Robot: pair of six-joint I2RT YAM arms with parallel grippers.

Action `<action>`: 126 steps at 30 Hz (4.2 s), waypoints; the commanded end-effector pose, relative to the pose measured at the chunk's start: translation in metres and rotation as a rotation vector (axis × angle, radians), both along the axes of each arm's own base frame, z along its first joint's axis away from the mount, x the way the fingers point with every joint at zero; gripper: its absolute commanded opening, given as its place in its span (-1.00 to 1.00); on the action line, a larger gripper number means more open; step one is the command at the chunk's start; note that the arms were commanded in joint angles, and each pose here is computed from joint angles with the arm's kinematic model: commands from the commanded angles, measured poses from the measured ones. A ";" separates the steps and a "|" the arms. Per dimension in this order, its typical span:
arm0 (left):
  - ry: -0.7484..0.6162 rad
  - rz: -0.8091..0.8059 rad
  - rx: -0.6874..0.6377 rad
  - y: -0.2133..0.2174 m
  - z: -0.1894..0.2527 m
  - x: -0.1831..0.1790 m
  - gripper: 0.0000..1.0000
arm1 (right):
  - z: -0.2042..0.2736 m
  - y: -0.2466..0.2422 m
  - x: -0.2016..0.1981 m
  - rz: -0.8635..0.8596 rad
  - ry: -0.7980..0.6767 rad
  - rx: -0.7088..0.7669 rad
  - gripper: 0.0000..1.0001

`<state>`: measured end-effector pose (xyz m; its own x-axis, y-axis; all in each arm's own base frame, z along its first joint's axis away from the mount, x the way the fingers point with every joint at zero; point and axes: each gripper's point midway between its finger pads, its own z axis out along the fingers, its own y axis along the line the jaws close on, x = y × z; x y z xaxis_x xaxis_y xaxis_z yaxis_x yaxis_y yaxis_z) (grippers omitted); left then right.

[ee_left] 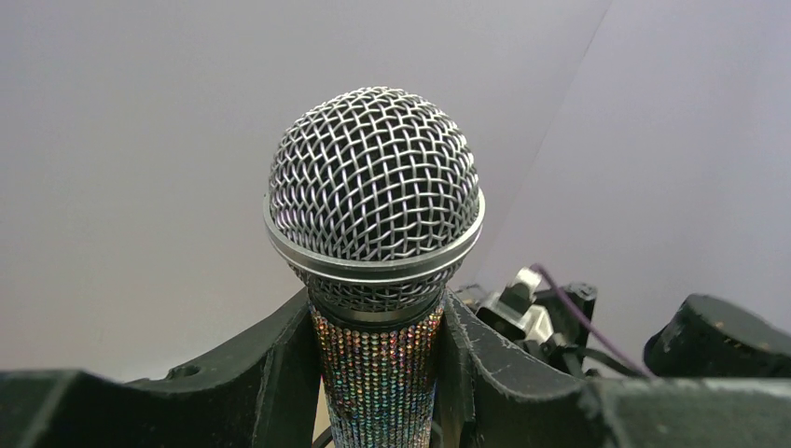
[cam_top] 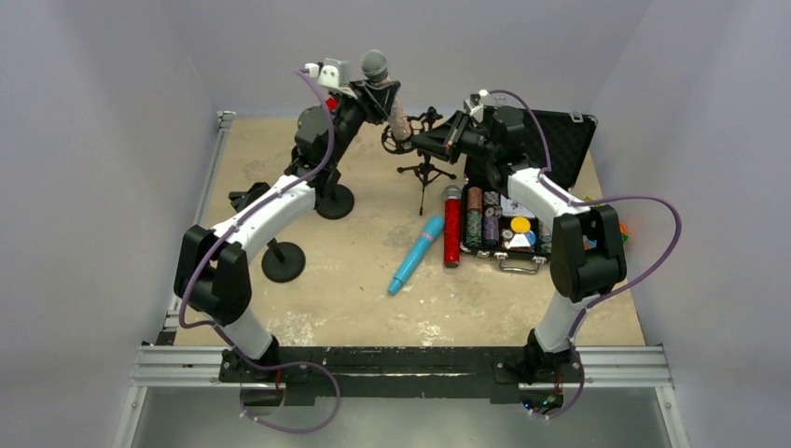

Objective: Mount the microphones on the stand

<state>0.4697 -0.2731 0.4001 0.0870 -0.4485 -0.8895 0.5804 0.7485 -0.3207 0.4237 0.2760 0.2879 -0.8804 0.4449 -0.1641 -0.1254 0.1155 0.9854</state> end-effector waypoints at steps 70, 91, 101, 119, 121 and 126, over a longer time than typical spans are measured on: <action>0.840 -0.130 0.701 -0.021 -0.324 -0.081 -1.00 | 0.038 -0.014 -0.009 0.016 -0.068 0.121 -1.00; 0.771 -0.259 0.289 -0.020 -0.270 -0.062 -1.00 | 0.008 -0.019 -0.006 0.001 -0.040 0.059 -1.00; 0.561 -0.215 0.424 -0.014 -0.234 -0.058 -1.00 | 0.001 -0.025 -0.005 0.006 -0.064 0.031 -1.00; 0.531 -0.266 0.209 -0.023 -0.185 -0.056 0.33 | 0.005 -0.027 -0.008 0.003 -0.080 0.029 -0.91; 0.519 -0.269 0.191 -0.022 -0.180 -0.055 0.35 | 0.004 -0.027 -0.008 0.005 -0.078 0.031 -0.91; 0.470 -0.289 0.154 -0.022 -0.165 -0.057 0.37 | 0.005 -0.027 -0.009 0.007 -0.080 0.033 -0.90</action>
